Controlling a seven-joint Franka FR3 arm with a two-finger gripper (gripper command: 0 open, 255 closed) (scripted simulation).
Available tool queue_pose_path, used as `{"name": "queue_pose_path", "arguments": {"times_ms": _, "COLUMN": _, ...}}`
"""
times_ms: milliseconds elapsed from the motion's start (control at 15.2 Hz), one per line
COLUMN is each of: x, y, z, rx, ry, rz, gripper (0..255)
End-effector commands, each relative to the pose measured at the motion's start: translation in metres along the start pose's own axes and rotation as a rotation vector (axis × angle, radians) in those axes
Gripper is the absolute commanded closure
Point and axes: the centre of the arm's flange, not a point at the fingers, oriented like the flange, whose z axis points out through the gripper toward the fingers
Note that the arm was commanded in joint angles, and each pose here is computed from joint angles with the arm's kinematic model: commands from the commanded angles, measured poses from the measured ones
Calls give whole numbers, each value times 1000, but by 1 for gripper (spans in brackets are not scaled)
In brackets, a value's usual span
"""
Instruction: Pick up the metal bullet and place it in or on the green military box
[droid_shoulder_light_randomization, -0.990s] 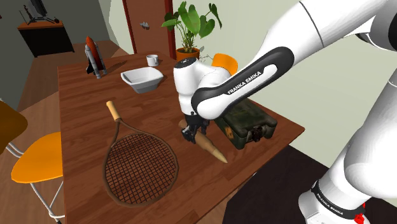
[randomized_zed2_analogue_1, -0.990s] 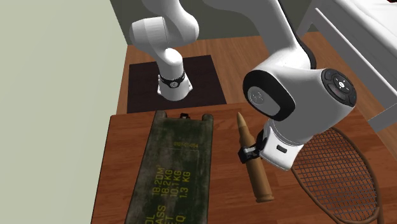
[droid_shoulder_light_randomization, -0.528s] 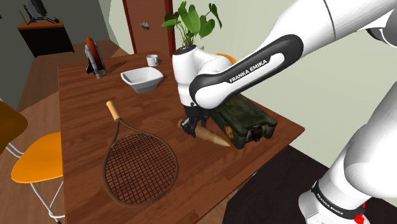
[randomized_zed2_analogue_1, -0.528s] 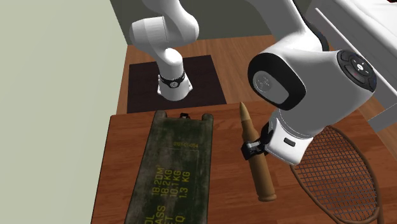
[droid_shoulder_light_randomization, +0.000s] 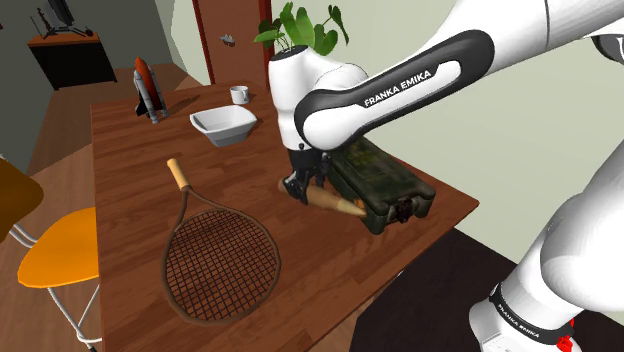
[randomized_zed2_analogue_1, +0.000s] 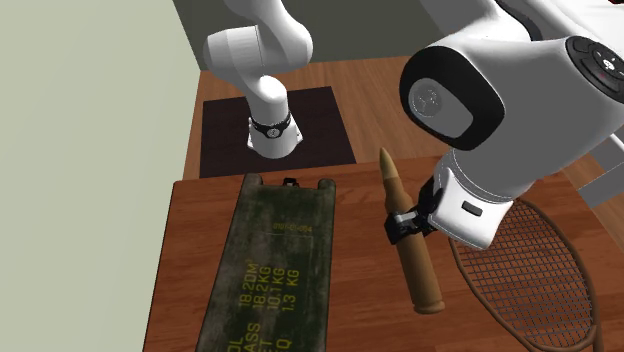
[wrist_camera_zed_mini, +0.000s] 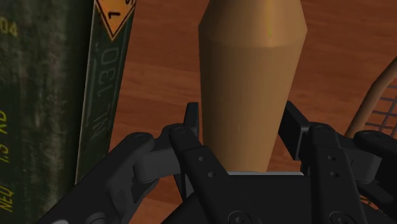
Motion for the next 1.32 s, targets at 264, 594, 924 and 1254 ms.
{"name": "queue_pose_path", "arguments": {"times_ms": 264, "x": -1, "y": 6, "z": -32, "rx": 0, "ry": 0, "rz": 0, "gripper": 255}}
{"name": "queue_pose_path", "arguments": {"times_ms": 594, "x": -2, "y": 10, "z": -58, "rx": 0, "ry": 0, "rz": 0, "gripper": 255}}
{"name": "queue_pose_path", "arguments": {"times_ms": 924, "x": -2, "y": 14, "z": -84, "rx": 0, "ry": 0, "rz": 0, "gripper": 255}}
{"name": "queue_pose_path", "arguments": {"times_ms": 1254, "x": 9, "y": 65, "z": -80, "rx": 0, "ry": 0, "rz": 0, "gripper": 255}}
